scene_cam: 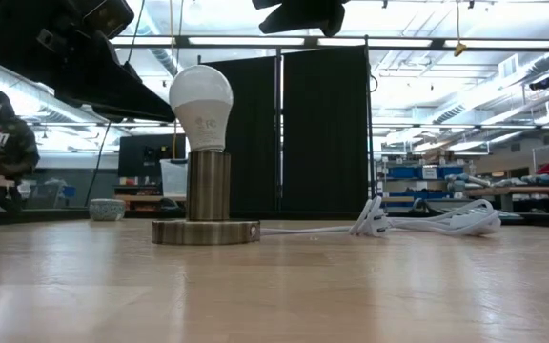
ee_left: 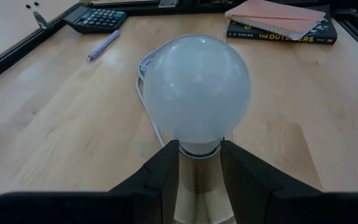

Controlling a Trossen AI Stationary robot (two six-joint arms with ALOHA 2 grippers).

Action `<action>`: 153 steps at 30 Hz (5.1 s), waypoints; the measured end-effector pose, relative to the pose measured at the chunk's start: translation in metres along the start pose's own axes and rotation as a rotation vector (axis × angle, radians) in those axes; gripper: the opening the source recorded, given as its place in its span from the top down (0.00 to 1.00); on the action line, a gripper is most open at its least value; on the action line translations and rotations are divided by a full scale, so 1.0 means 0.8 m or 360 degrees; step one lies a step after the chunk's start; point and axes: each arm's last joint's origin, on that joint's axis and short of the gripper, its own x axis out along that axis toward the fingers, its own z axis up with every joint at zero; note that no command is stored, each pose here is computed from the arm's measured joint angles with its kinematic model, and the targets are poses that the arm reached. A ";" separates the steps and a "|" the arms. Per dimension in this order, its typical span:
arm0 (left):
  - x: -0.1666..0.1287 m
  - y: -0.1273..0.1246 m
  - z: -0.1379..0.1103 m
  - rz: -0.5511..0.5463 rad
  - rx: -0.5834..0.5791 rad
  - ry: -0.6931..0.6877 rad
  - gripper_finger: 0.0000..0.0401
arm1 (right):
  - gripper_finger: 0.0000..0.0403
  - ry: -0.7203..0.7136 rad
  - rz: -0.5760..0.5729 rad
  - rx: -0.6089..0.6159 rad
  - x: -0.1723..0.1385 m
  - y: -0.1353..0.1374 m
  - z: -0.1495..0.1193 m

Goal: Screw lightbulb
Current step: Insert the lightbulb into the bronze lamp socket

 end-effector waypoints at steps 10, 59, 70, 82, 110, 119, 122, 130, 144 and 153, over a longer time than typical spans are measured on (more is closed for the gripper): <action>0.001 0.001 0.003 0.0004 0.0009 -0.0032 0.70 | 0.39 -0.0003 0.0001 0.0001 0.000 0.000 0.000; -0.013 0.005 -0.079 0.0030 -0.0251 -0.0161 0.48 | 0.39 0.0072 -0.0035 -0.0040 -0.003 0.018 -0.019; 0.005 -0.003 -0.092 0.0038 -0.0221 -0.0241 0.48 | 0.39 0.0033 -0.0046 -0.0015 -0.001 0.013 -0.015; 0.044 -0.024 -0.106 0.0217 -0.0165 -0.0284 0.48 | 0.39 0.0038 -0.0039 -0.0016 -0.001 0.013 -0.015; 0.077 -0.032 -0.087 0.0259 -0.0142 -0.0241 0.34 | 0.37 0.0178 0.0089 -0.0136 -0.011 -0.010 0.011; 0.086 -0.020 -0.086 0.0262 -0.0135 -0.0197 0.36 | 0.36 0.0292 0.0140 -0.0171 0.014 -0.002 -0.005; 0.089 -0.016 -0.086 0.0252 -0.0138 -0.0186 0.38 | 0.36 0.0362 0.0149 -0.0211 0.033 0.002 -0.010; 0.092 -0.012 -0.084 0.0262 -0.0152 -0.0193 0.41 | 0.35 0.0347 0.0128 -0.0199 0.047 -0.007 0.017; 0.092 -0.012 -0.084 0.0265 -0.0112 -0.0185 0.46 | 0.20 0.0468 0.0203 -0.0160 0.102 -0.007 -0.023; 0.091 -0.013 -0.086 0.0240 -0.0101 -0.0169 0.46 | 0.21 0.0234 0.0178 0.0078 0.117 -0.022 -0.069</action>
